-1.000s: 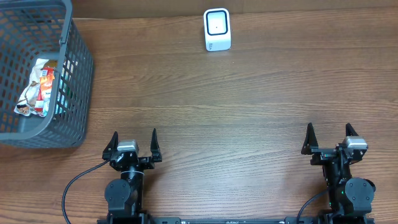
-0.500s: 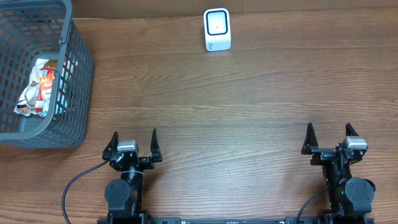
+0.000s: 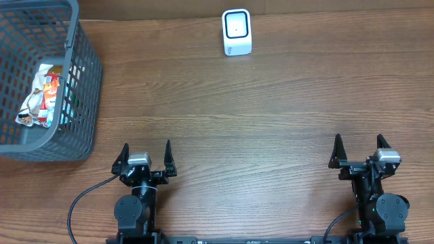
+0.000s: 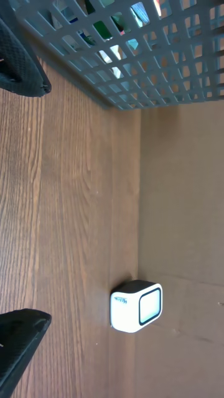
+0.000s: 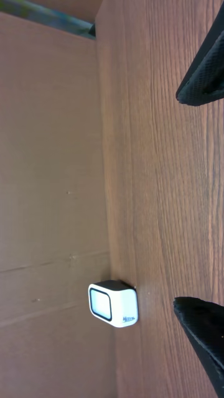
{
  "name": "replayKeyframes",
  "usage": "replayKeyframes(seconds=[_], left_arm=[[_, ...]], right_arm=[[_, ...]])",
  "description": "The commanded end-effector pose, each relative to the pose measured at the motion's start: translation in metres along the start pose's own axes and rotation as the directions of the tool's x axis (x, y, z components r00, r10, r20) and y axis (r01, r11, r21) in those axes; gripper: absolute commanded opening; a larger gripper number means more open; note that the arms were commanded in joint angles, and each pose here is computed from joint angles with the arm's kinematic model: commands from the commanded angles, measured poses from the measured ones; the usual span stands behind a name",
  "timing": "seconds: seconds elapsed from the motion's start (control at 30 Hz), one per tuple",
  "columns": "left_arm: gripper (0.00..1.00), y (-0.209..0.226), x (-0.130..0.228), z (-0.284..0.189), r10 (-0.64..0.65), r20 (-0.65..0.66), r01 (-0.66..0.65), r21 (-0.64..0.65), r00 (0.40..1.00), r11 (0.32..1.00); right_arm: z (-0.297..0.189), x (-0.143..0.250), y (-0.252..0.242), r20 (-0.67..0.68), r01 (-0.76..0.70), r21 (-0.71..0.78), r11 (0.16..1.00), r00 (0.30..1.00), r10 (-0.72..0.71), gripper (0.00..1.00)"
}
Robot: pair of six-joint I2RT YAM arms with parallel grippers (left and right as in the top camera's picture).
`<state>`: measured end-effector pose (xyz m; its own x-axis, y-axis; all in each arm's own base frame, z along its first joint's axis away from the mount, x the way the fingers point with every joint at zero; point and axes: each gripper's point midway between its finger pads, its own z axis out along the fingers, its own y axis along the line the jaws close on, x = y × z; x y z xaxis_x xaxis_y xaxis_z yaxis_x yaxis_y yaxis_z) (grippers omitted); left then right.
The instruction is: Scan the item barcode
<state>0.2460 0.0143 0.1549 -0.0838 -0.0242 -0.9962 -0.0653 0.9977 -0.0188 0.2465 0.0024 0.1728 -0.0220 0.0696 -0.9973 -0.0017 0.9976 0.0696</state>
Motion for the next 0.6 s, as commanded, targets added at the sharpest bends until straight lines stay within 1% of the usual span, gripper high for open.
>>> replayKeyframes(seconds=[0.0, 0.2, 0.3, 0.33, 0.47, 0.57], left_arm=[[1.00, -0.004, -0.001, 0.000, -0.010, 0.007, 0.009, 0.018, 1.000, 1.000], [1.00, -0.004, -0.001, 0.000, -0.010, 0.006, 0.009, 0.021, 1.000, 1.000], [1.00, -0.013, 0.000, -0.001, -0.018, -0.001, 0.018, 0.074, 1.000, 0.997], [1.00, -0.018, 0.000, -0.002, -0.041, -0.012, 0.042, 0.100, 0.999, 0.994], [1.00, -0.033, 0.007, -0.008, -0.155, -0.122, 0.174, 0.168, 0.980, 0.970], [1.00, -0.043, 0.006, -0.014, -0.168, -0.200, 0.210, 0.209, 0.965, 0.955]], right_arm=[[0.000, 0.002, -0.003, 0.005, -0.004, 0.015, 1.000, 1.000, 0.004, 1.00], [0.000, 0.002, -0.003, 0.005, -0.004, 0.015, 1.000, 1.000, 0.004, 1.00], [0.000, 0.002, -0.003, 0.005, -0.004, 0.015, 1.000, 1.000, 0.004, 1.00], [0.000, 0.002, -0.003, 0.005, -0.004, 0.015, 1.000, 1.000, 0.004, 1.00], [0.000, 0.002, -0.003, 0.005, -0.004, 0.015, 1.000, 1.000, 0.004, 1.00], [0.000, 0.002, -0.003, 0.005, -0.004, 0.015, 1.000, 1.000, 0.004, 1.00]])
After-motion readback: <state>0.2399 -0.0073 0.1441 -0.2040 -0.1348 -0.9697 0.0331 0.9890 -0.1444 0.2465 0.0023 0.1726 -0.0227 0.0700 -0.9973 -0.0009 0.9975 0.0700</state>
